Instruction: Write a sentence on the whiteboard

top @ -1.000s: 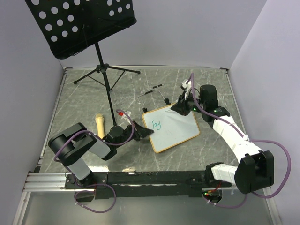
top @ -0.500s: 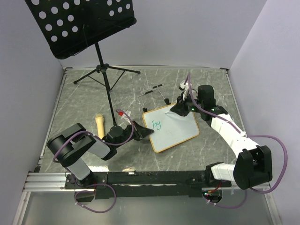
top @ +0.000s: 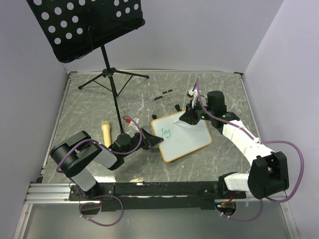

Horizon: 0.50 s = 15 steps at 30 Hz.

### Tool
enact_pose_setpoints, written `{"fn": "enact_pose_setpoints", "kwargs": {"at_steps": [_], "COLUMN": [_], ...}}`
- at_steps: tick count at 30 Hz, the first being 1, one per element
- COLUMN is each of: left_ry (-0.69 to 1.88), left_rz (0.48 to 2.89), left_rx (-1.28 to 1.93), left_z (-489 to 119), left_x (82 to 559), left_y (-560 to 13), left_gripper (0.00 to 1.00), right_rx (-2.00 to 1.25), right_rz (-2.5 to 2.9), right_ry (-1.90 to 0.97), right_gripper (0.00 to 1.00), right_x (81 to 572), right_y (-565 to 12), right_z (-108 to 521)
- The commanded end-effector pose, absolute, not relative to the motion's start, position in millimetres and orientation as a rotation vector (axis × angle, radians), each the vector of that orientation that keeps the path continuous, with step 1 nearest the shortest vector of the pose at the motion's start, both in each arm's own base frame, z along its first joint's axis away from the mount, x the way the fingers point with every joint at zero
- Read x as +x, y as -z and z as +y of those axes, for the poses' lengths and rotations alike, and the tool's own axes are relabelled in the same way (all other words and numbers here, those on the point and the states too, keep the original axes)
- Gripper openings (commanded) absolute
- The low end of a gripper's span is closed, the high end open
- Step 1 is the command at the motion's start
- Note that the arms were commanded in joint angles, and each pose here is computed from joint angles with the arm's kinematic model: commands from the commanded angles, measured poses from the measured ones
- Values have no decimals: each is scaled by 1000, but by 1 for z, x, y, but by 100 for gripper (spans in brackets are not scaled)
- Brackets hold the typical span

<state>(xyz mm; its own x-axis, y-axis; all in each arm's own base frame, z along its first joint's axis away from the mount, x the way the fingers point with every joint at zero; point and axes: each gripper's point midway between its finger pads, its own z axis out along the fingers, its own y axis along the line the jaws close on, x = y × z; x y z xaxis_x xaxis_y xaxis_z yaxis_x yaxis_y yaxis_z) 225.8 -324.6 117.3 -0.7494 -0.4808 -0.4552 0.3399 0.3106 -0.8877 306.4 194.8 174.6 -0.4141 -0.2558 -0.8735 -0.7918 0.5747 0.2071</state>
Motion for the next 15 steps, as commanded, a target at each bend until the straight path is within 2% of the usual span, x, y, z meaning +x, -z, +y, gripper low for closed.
{"fn": "enact_pose_setpoints", "kwargs": {"at_steps": [1, 15], "left_ry": [1700, 1673], "left_rz": [1456, 1466], "left_rx": [-6, -37], "left_z": [-326, -324], "left_x": [221, 227], "left_y": [-218, -217], "left_gripper": [1, 1], "right_rx": [-893, -971], "right_rz": [1903, 1924], "right_ry": [-806, -826], "right_gripper": [0, 0], "right_x": [307, 295], "right_y": [-184, -181], "right_z": [203, 202]}}
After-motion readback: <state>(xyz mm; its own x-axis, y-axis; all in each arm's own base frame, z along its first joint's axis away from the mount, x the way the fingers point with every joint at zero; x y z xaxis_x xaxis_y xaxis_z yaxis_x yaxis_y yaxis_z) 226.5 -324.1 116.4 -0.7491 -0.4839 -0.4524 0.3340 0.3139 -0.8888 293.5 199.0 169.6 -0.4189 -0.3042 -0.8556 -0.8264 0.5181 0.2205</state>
